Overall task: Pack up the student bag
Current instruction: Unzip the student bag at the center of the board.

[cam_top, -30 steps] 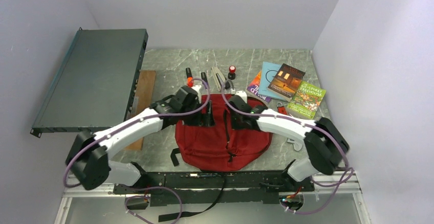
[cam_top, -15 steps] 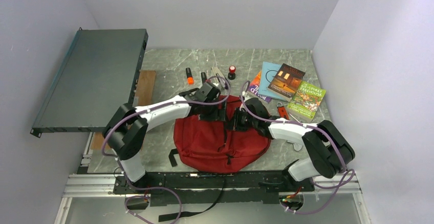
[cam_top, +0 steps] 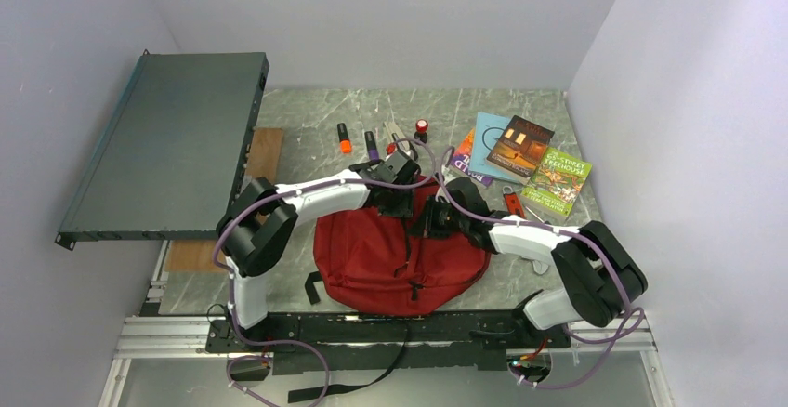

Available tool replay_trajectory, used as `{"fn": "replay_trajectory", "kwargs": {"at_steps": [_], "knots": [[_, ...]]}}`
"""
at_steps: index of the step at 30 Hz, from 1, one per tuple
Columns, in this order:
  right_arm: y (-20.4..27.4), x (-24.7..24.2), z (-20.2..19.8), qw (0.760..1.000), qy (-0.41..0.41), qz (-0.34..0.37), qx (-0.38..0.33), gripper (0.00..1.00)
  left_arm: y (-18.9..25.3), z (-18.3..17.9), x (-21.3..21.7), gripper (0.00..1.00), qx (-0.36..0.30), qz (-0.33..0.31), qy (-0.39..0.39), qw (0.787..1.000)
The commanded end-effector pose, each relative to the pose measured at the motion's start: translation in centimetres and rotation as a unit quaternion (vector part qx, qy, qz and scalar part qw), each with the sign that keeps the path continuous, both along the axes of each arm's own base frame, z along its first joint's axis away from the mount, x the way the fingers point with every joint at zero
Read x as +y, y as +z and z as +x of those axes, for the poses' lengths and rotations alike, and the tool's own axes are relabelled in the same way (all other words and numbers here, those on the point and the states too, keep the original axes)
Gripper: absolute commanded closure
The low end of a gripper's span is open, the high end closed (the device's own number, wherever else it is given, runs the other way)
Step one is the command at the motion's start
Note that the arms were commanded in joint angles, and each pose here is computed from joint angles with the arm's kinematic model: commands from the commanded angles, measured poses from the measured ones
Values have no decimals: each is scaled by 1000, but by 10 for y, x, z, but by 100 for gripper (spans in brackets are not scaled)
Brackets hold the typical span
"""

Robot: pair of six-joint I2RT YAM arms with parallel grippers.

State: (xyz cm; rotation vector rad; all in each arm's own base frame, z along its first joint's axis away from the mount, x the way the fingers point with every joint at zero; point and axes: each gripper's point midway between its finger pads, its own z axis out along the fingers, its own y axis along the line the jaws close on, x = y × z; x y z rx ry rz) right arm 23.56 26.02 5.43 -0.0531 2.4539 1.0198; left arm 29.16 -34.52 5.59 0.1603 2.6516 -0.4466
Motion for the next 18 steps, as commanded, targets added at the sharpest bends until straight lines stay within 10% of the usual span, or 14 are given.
{"fn": "replay_trajectory", "kwargs": {"at_steps": [1, 4, 9, 18], "knots": [[16, 1, 1, 999, 9, 20, -24, 100, 4, -3, 16, 54, -22, 13, 7, 1000], [19, 0, 2, 999, 6, 18, -29, 100, 2, -4, 19, 49, -20, 25, 2, 999], [18, -1, 3, 999, 7, 15, -27, 100, 16, -12, 20, 4, -39, -16, -1, 999], [17, 2, 4, 1000, 13, 16, -24, 100, 32, -22, 43, 19, -83, -36, 5, 996]]}}
